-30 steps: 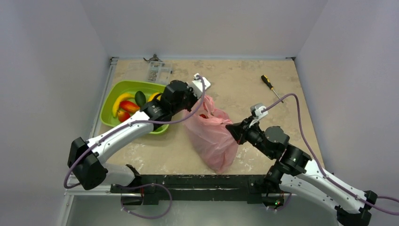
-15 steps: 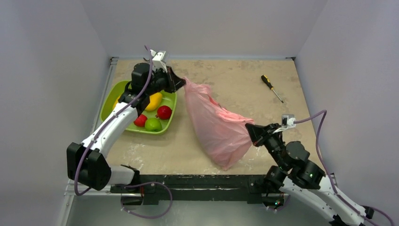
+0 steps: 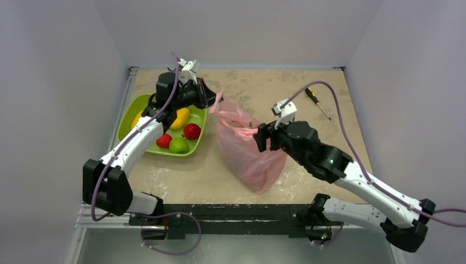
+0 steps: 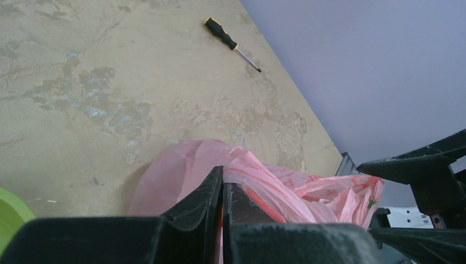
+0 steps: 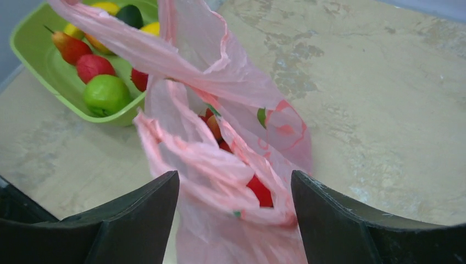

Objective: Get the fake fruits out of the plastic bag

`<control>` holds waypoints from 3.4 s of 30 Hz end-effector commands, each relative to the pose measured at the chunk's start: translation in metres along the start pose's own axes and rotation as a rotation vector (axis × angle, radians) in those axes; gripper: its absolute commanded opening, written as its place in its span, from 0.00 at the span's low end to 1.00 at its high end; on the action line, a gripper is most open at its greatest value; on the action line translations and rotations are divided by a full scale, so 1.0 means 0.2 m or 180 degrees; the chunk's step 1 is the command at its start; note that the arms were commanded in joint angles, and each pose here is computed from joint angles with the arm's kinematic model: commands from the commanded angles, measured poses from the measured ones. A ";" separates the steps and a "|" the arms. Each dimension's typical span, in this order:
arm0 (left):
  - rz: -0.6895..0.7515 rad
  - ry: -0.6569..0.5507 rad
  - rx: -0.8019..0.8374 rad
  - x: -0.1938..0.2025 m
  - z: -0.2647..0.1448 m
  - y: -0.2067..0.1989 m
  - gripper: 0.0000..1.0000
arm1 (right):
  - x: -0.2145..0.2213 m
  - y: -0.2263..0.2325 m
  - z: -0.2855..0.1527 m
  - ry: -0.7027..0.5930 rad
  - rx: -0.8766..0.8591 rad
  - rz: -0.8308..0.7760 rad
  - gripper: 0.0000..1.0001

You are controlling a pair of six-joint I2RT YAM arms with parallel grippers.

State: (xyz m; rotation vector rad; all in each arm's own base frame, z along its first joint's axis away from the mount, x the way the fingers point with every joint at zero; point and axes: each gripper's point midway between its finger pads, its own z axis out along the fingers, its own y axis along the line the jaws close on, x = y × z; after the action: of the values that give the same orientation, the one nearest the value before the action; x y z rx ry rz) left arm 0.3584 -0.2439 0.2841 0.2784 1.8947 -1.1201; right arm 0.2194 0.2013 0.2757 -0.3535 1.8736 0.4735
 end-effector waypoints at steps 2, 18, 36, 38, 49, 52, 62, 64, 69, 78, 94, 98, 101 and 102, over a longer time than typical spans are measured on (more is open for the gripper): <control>0.0096 -0.0126 0.0231 -0.10 0.00 -0.10 0.00 | -0.01 -0.01 0.16 0.0421 0.0264 -0.0806 0.76; 0.0091 -0.0098 0.0217 -0.09 0.00 -0.09 0.00 | 0.17 0.30 0.27 0.0875 -0.0036 -0.2192 0.81; -0.0211 0.0066 -0.0009 -0.05 0.00 -0.05 0.00 | -0.20 0.00 0.14 -0.0370 0.1343 -0.0825 0.00; -0.0468 0.0179 -0.0063 -0.02 0.01 -0.04 0.00 | -0.28 -0.02 0.08 -0.0621 0.1174 -0.0431 0.00; -0.1715 0.0149 -0.0472 -0.36 0.31 -0.05 0.00 | -0.75 -0.27 -0.09 -0.1325 0.1263 -0.0002 0.00; -0.1990 0.0199 -0.0583 -0.47 0.41 -0.04 0.00 | -0.87 -0.24 -0.14 -0.1366 0.1149 -0.0265 0.00; -0.1886 0.0631 -0.0701 -0.27 0.45 0.07 0.14 | -0.53 0.44 -0.12 -0.0681 -0.1479 -0.1145 0.00; -0.1635 0.0788 -0.0859 -0.16 0.36 0.12 0.28 | -0.38 0.57 -0.11 -0.0458 -0.1886 -0.1042 0.00; -0.0971 0.0951 -0.1115 0.02 0.04 0.12 0.68 | -0.05 0.82 -0.13 -0.0155 -0.2481 -0.0741 0.13; -0.0849 0.0663 -0.1339 0.42 -0.57 0.00 0.74 | -0.01 0.90 -0.14 -0.0194 -0.2490 -0.0020 0.15; -0.1375 -0.0089 0.0653 0.65 -0.51 -0.69 0.82 | 0.01 0.92 -0.24 -0.0265 -0.2719 0.0643 0.18; -0.1434 -0.0060 0.0614 0.72 -0.47 -0.66 0.80 | 0.03 0.88 -0.23 -0.0139 -0.2538 0.0774 0.28; -0.1482 -0.0101 0.0716 0.72 -0.46 -0.68 0.82 | 0.02 0.84 -0.25 -0.0043 -0.2420 0.0791 0.41; -0.1486 -0.0093 0.0752 0.71 -0.45 -0.70 0.83 | 0.01 0.83 -0.26 -0.0024 -0.2380 0.0804 0.47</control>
State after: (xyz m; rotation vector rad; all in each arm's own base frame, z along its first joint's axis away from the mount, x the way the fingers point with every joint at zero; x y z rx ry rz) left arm 0.1420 -0.2765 0.2482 -0.0576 1.9690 -1.5645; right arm 0.0914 0.3325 0.2913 -0.7080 1.6637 1.3715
